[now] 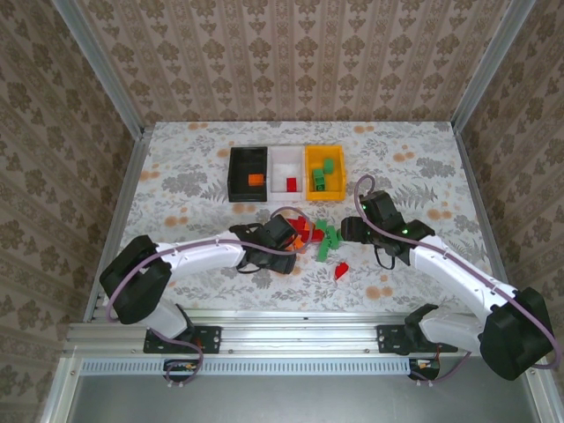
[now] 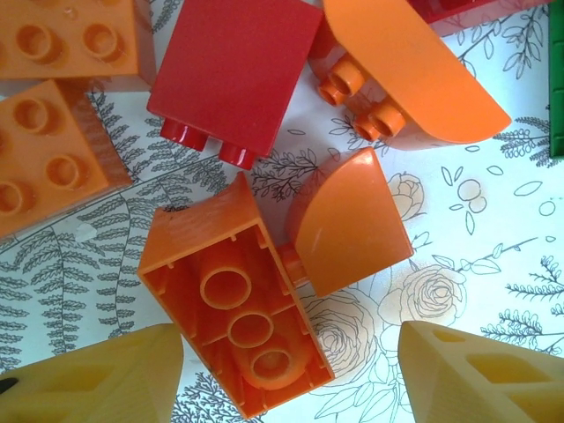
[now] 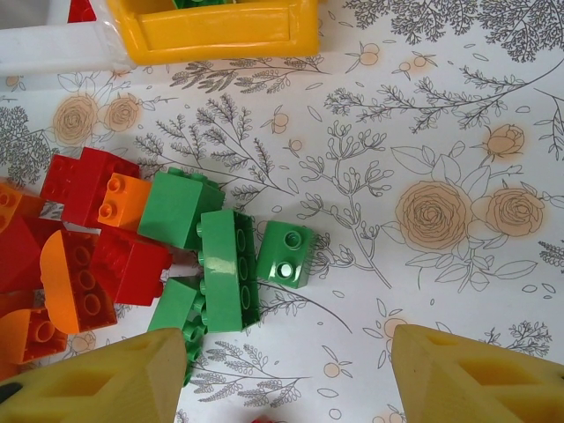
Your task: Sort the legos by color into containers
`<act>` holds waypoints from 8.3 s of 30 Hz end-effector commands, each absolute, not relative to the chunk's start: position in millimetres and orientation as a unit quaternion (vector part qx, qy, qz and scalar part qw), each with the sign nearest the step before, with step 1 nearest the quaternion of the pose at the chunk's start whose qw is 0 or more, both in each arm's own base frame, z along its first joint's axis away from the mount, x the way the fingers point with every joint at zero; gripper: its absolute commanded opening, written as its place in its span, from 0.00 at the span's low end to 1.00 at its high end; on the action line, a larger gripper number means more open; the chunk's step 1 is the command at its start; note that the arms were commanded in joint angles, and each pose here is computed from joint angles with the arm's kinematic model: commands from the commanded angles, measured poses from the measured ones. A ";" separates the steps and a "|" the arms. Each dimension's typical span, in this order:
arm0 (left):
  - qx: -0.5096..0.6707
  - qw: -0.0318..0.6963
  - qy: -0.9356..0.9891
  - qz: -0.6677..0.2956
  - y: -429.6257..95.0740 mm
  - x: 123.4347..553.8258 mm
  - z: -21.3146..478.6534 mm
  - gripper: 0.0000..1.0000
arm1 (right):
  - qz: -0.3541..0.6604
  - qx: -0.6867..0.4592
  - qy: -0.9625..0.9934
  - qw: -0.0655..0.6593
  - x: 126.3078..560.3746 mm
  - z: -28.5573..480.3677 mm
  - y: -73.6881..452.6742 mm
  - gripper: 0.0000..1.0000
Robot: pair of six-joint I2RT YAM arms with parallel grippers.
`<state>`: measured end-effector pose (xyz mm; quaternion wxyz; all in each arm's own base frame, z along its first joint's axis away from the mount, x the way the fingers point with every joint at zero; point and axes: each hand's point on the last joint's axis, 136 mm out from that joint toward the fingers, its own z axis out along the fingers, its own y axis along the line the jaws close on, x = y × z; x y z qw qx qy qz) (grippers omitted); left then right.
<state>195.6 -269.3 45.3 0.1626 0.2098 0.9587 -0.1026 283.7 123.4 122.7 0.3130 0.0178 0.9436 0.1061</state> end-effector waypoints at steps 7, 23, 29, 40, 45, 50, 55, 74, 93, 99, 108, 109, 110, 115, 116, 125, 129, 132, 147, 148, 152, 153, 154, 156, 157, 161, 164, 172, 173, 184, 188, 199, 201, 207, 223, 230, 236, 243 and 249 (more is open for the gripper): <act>0.173 0.147 0.971 -0.071 -252.8 190.9 21.8 0.65 | 0.101 0.019 0.945 0.311 280.2 119.7 119.0 0.65; 0.159 0.194 0.966 -0.058 -241.5 224.4 16.5 0.52 | 0.110 0.021 0.944 0.309 279.6 119.5 121.5 0.65; 0.163 0.191 0.967 -0.047 -238.8 232.0 13.5 0.43 | 0.108 0.021 0.944 0.312 278.2 122.0 119.9 0.64; 0.176 0.194 0.964 -0.047 -229.4 209.4 37.0 0.34 | 0.117 0.019 0.942 0.315 279.9 124.5 123.2 0.64; 0.195 0.237 0.950 -0.062 -232.6 201.1 96.2 0.34 | 0.118 0.016 0.941 0.317 281.1 125.1 124.2 0.64; 0.127 0.286 0.946 -0.081 -203.9 257.8 153.8 0.34 | 0.115 0.011 0.939 0.323 284.9 127.6 125.0 0.64; 0.089 0.298 0.949 -0.056 -194.2 337.8 182.9 0.33 | 0.118 0.011 0.939 0.323 286.8 128.5 126.6 0.64; 0.049 0.185 0.981 -0.007 -212.8 479.2 96.8 0.31 | 0.138 0.017 0.937 0.321 279.7 126.7 128.8 0.64; 0.098 0.228 0.964 -0.095 -232.6 377.6 145.7 0.83 | 0.148 0.020 0.932 0.331 267.1 138.0 124.1 0.64; 0.122 0.178 0.974 -0.068 -219.8 294.4 99.9 0.98 | 0.147 0.010 0.933 0.328 263.9 136.2 124.3 0.67; 0.154 0.136 0.978 -0.045 -210.0 261.5 52.0 0.85 | 0.148 0.010 0.938 0.313 262.2 123.0 126.4 0.67; 0.156 0.134 0.978 -0.044 -209.7 262.0 46.9 0.85 | 0.149 0.011 0.938 0.313 261.7 122.3 126.3 0.67; 0.156 0.130 0.978 -0.045 -210.1 263.2 42.8 0.84 | 0.150 0.011 0.938 0.312 261.1 121.8 126.5 0.67; 0.168 0.119 0.978 -0.034 -211.8 270.6 26.1 0.80 | 0.147 0.012 0.938 0.313 259.4 123.9 124.5 0.67; 0.168 0.118 0.978 -0.028 -210.3 272.7 23.7 0.79 | 0.147 0.011 0.938 0.314 259.3 124.8 124.4 0.67; 0.140 0.131 0.981 -0.023 -200.6 283.5 9.4 0.67 | 0.152 0.015 0.938 0.313 259.3 122.1 125.4 0.66; 0.146 0.130 0.980 -0.026 -199.5 286.1 1.9 0.64 | 0.152 0.015 0.938 0.311 259.3 120.7 126.1 0.66; 0.150 0.133 0.979 -0.024 -199.5 288.8 -0.6 0.60 | 0.151 0.015 0.938 0.312 259.5 122.2 125.5 0.66; 0.140 0.202 0.969 -0.027 -197.7 304.9 76.8 0.44 | 0.154 0.017 0.938 0.310 260.3 118.7 127.7 0.65; 0.138 0.213 0.967 -0.025 -196.5 311.4 89.3 0.44 | 0.155 0.016 0.938 0.309 261.1 118.0 128.3 0.65; 0.123 0.249 0.960 -0.020 -193.7 355.4 134.0 0.44 | 0.159 0.017 0.939 0.306 264.8 114.5 132.0 0.65; 0.118 0.252 0.960 -0.021 -194.0 369.5 140.7 0.43 | 0.160 0.017 0.938 0.306 266.0 114.9 133.3 0.65; 0.112 0.254 0.960 -0.027 -195.2 382.4 145.6 0.43 | 0.161 0.018 0.938 0.306 266.8 114.2 133.9 0.65; 0.102 0.248 0.962 -0.049 -201.5 410.8 148.8 0.43 | 0.162 0.019 0.938 0.306 268.7 113.5 135.1 0.65; 0.096 0.241 0.964 -0.054 -203.6 422.6 145.8 0.42 | 0.162 0.019 0.938 0.306 269.4 113.3 135.4 0.65; 0.074 0.205 0.974 -0.062 -204.5 463.3 125.5 0.41 | 0.167 0.020 0.938 0.303 272.1 113.1 139.0 0.65; 0.057 0.192 0.978 -0.056 -203.5 481.0 113.0 0.41 | 0.175 0.016 0.937 0.302 273.8 116.1 145.3 0.65; 0.034 0.175 0.981 -0.081 -206.6 491.3 96.5 0.50 | 0.161 -0.017 0.948 0.275 275.5 104.9 170.2 0.65; 0.033 0.174 0.981 -0.084 -207.3 490.6 97.0 0.53 | 0.152 -0.021 0.951 0.270 273.9 101.9 171.8 0.65; 0.043 0.224 0.967 -0.114 -207.7 471.4 159.9 0.80 | 0.096 0.043 0.966 0.238 227.4 76.1 150.4 0.69; 0.044 0.257 0.953 -0.152 -211.1 446.2 189.8 0.83 | 0.125 0.087 0.959 0.238 217.8 72.9 154.8 0.70; 0.023 0.284 0.934 -0.215 -197.1 350.3 195.3 0.85 | 0.135 0.202 0.938 0.246 209.6 53.8 152.3 0.70; 0.027 0.277 0.935 -0.221 -199.0 330.0 183.8 0.85 | 0.131 0.211 0.938 0.243 209.9 48.4 153.4 0.70; 0.023 0.252 0.942 -0.220 -190.9 302.6 158.7 0.85 | 0.126 0.215 0.940 0.231 213.7 36.8 166.6 0.68; 0.040 0.248 0.945 -0.208 -188.2 289.6 155.6 0.86 | 0.093 0.194 0.946 0.243 215.3 26.9 176.8 0.34; 0.039 0.244 0.946 -0.210 -186.8 284.1 150.2 0.86 | 0.089 0.134 0.939 0.302 227.1 63.8 177.4 0.26; 0.033 0.279 0.932 -0.230 -187.8 276.6 155.6 0.88 | 0.066 0.031 0.916 0.395 275.3 153.4 181.3 0.26; 0.011 0.327 0.909 -0.258 -180.3 266.4 168.4 1.00 | 0.077 -0.010 0.928 0.364 370.7 173.0 183.9 0.25; -0.002 0.326 0.910 -0.256 -169.8 254.6 165.4 1.00 | 0.069 -0.016 0.929 0.362 423.2 170.9 193.6 0.22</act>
